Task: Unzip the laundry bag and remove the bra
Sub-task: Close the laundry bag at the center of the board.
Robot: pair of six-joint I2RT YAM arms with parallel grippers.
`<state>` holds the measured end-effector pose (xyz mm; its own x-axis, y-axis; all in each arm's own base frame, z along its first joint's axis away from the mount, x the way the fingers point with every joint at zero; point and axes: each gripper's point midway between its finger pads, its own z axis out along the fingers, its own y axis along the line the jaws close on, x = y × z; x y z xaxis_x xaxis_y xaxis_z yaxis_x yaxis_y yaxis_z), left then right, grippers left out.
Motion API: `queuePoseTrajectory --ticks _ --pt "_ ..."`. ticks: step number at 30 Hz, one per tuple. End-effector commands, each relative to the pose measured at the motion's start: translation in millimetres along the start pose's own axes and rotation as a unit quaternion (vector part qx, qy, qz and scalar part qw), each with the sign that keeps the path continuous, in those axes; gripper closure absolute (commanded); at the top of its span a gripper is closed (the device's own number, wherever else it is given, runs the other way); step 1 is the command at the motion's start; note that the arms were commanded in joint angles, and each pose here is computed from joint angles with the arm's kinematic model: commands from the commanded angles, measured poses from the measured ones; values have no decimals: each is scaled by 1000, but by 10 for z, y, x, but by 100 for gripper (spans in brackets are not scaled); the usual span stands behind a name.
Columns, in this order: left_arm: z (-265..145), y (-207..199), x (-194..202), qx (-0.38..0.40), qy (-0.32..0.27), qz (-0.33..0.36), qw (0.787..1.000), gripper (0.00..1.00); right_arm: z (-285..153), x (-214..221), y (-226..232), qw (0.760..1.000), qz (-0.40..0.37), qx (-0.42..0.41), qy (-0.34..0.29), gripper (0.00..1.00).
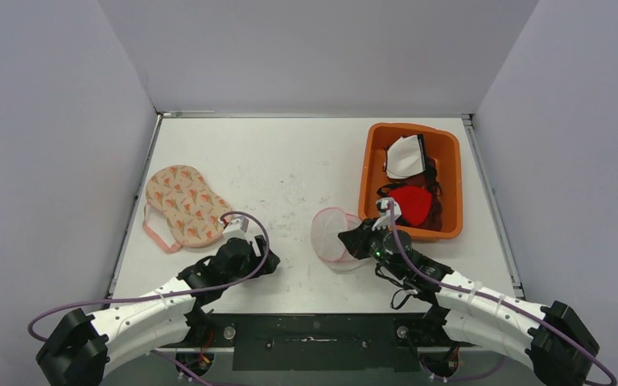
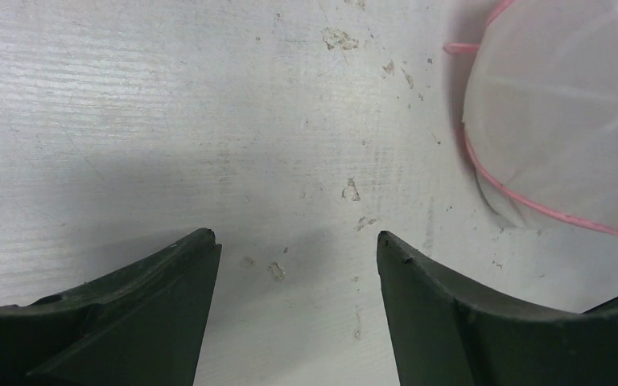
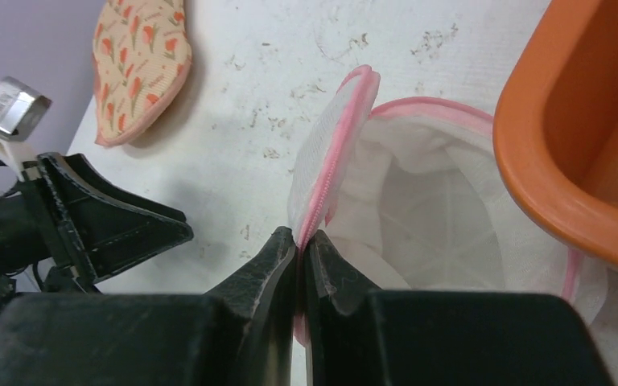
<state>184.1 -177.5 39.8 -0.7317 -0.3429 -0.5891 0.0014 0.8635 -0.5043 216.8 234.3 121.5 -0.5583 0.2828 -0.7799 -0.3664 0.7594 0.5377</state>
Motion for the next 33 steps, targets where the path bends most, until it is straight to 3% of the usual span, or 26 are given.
queuePoseTrajectory --ticks 1,9,16,21,33 --pt "-41 -250 -239 34 -30 -6 999 30 -81 -246 139 999 0 -22 -33 95" --pt "-309 -120 -530 -14 -77 -12 997 30 -178 -326 853 986 -2 -167 -1 95" --pt "-793 -141 -1039 -18 -162 -18 986 29 -269 -576 1361 978 -38 -204 -14 95" --pt "-864 -190 -1069 -8 -162 -22 987 29 -372 -668 1576 972 -34 -232 -16 95" --pt "-800 -206 -1009 -2 -151 -26 988 29 -171 -304 1096 985 -4 -172 2 95"
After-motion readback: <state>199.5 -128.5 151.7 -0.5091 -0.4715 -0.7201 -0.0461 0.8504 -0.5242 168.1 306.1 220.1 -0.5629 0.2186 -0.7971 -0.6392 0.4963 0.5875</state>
